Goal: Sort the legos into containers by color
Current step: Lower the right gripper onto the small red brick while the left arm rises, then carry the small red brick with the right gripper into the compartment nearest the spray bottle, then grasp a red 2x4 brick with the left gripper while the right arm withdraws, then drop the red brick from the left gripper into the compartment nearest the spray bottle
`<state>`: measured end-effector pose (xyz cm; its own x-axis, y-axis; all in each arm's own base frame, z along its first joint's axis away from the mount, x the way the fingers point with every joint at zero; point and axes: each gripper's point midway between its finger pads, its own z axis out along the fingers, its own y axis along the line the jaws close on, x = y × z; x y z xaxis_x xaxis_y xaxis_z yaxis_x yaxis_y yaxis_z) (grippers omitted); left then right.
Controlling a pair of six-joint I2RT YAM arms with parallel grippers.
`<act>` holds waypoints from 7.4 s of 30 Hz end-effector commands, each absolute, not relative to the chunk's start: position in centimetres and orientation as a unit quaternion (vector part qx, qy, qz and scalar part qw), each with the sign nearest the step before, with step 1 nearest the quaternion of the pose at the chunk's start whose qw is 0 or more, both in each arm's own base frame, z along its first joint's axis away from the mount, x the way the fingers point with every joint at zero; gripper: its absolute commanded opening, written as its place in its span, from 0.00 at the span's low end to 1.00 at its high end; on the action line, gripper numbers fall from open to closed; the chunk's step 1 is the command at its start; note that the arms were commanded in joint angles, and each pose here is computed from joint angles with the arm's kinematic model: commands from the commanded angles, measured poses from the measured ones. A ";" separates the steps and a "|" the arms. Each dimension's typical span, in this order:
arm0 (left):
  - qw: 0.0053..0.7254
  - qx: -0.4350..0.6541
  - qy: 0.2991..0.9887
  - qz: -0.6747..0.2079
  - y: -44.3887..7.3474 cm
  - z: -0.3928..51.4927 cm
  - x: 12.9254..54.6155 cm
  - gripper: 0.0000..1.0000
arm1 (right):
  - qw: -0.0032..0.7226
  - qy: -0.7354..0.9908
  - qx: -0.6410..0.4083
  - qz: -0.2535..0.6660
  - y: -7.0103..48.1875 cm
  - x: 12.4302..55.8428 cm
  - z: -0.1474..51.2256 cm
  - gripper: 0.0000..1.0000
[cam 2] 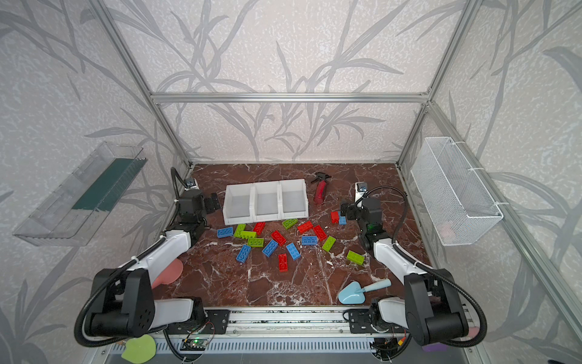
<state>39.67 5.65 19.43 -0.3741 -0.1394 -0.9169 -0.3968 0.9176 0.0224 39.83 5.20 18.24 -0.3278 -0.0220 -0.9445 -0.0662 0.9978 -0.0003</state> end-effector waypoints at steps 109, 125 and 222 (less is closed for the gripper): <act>0.392 -0.074 0.906 -0.141 -6.3 21.2 24.4 0.99 | 0.276 0.936 -0.186 0.115 30.1 46.4 15.2 0.60; 0.288 0.023 0.953 -0.093 -10.0 18.5 26.1 0.86 | 0.434 0.856 -0.188 0.209 25.1 36.5 21.7 0.95; 0.263 0.161 0.938 -0.159 -27.2 18.3 38.2 0.32 | 0.520 0.793 -0.067 0.310 18.5 27.2 17.1 0.88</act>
<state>37.69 -25.87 18.76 -0.8030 0.1698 -0.5712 0.3441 0.9147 -0.2118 27.21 18.66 16.43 -0.4800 0.2021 -0.8537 -0.4216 0.8002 0.4265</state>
